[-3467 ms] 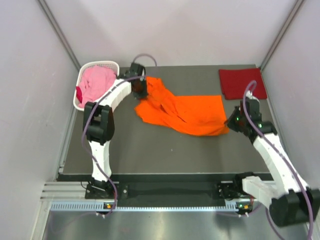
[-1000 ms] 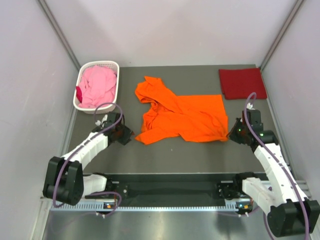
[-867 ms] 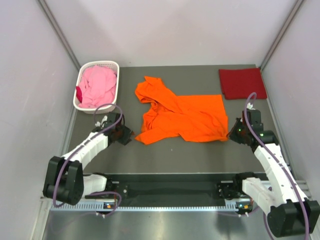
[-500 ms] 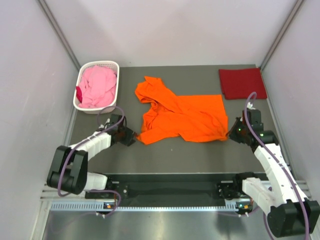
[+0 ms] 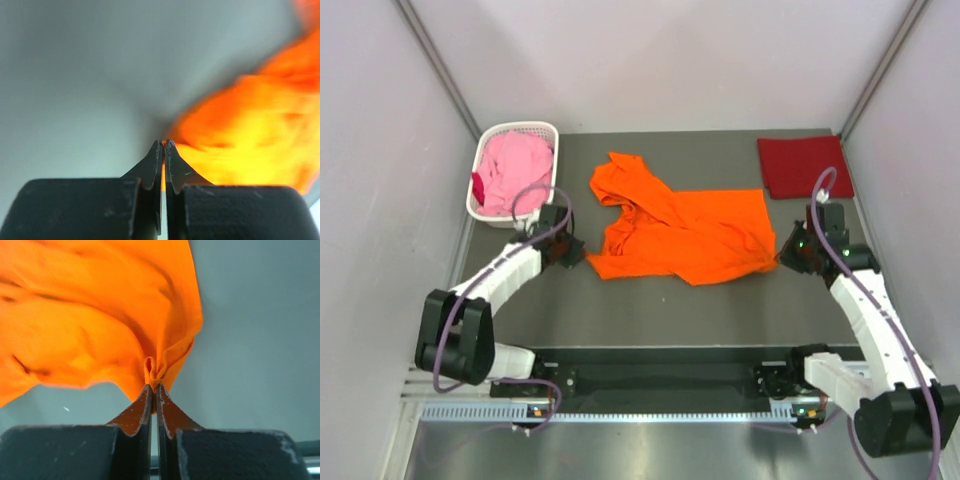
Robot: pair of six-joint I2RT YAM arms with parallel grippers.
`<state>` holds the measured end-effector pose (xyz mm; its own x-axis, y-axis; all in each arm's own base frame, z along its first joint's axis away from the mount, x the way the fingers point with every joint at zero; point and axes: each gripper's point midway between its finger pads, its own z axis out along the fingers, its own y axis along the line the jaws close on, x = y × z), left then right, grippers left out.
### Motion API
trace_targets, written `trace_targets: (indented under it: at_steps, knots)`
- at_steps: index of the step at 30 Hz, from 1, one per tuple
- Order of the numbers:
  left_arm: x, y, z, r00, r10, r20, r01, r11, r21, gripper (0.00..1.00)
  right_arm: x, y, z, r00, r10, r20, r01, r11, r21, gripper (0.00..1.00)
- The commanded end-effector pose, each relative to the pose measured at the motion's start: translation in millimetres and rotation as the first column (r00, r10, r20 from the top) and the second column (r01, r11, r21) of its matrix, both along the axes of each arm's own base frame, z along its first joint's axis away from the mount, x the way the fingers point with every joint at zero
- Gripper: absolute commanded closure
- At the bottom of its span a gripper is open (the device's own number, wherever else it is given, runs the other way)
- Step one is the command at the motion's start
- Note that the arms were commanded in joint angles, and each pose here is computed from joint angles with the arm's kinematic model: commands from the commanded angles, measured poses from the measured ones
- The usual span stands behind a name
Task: Fold and stack the t-shirts
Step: Flatten the tshirt out
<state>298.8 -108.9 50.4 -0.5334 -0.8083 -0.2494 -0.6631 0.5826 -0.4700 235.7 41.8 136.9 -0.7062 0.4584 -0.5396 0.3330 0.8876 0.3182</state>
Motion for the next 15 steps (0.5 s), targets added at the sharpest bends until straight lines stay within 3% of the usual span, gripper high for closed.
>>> trace_targets:
  at_steps: [1,3,4,5,7,8,10,12,15]
  knots:
    - [76.4,19.2,155.2,0.923,-0.017,0.384,-0.043,0.988,0.148,1.0,51.9,-10.8,96.3,0.972,-0.064,0.228,0.069,0.997,-0.015,1.0]
    - [89.2,27.0,204.4,0.899,-0.05,0.435,-0.053,0.974,0.221,1.0,62.8,-21.7,125.4,0.961,-0.1,0.257,0.118,0.992,-0.053,1.0]
    - [94.5,28.2,231.6,0.88,-0.06,0.472,-0.059,0.97,0.234,1.0,70.4,-25.9,171.6,0.93,-0.109,0.351,0.135,0.989,-0.051,1.0]
    - [101.6,29.6,295.1,0.817,-0.078,0.571,-0.077,0.968,0.241,1.0,70.1,-29.7,187.4,0.923,-0.114,0.367,0.147,0.987,-0.063,1.0]
    - [100.0,36.3,330.7,0.796,-0.088,0.599,-0.1,0.957,0.274,1.0,72.6,-36.2,242.9,0.878,-0.112,0.465,0.166,0.983,-0.077,1.0]
    - [95.2,38.7,379.8,0.732,-0.097,0.674,-0.119,0.956,0.267,1.0,67.8,-39.6,254.5,0.873,-0.114,0.474,0.175,0.981,-0.086,1.0]
    - [84.5,42.4,412.2,0.693,-0.101,0.714,-0.131,0.956,0.263,1.0,56.5,-45.4,295.3,0.828,-0.117,0.548,0.199,0.976,-0.093,1.0]
    - [66.1,44.0,455.0,0.62,-0.103,0.778,-0.134,0.963,0.234,1.0,36.9,-47.7,314.2,0.804,-0.112,0.584,0.203,0.975,-0.092,1.0]
    - [37.5,40.7,484.7,0.56,-0.113,0.82,-0.093,0.976,0.198,1.0,5.0,-44.9,333.4,0.758,-0.083,0.646,0.176,0.981,-0.08,1.0]
